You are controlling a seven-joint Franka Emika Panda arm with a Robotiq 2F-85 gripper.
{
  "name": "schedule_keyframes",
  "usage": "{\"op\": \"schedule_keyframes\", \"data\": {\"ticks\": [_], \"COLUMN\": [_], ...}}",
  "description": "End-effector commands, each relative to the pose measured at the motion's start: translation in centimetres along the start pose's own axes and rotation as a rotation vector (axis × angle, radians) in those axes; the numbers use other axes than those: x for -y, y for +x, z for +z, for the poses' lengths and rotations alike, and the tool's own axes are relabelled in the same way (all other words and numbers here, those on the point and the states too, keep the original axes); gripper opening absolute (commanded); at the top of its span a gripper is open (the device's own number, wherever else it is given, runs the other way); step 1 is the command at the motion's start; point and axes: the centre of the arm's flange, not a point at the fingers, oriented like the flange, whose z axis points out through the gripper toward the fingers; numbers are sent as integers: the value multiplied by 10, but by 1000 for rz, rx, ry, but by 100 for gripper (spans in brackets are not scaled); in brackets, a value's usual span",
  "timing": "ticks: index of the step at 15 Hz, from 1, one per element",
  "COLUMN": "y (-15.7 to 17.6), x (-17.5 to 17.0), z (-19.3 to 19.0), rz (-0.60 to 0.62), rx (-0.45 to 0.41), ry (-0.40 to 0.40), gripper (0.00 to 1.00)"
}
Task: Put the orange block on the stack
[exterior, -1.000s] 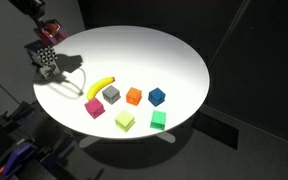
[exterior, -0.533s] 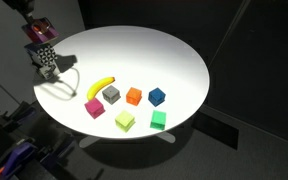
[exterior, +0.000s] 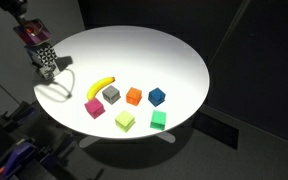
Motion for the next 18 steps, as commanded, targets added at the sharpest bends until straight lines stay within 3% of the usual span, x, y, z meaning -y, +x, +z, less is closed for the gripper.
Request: {"op": "schedule_keyframes", "data": {"ticks": [1, 16, 17, 18], "y": [-8, -9, -9, -9], "x": [5, -6, -7, -8], "z": [-4, 20, 22, 24], "rz": [-37, -81, -80, -76], "rx": [1, 34, 38, 40], "ry": [34, 108, 109, 110], "gripper": [2, 3, 23, 29]}}
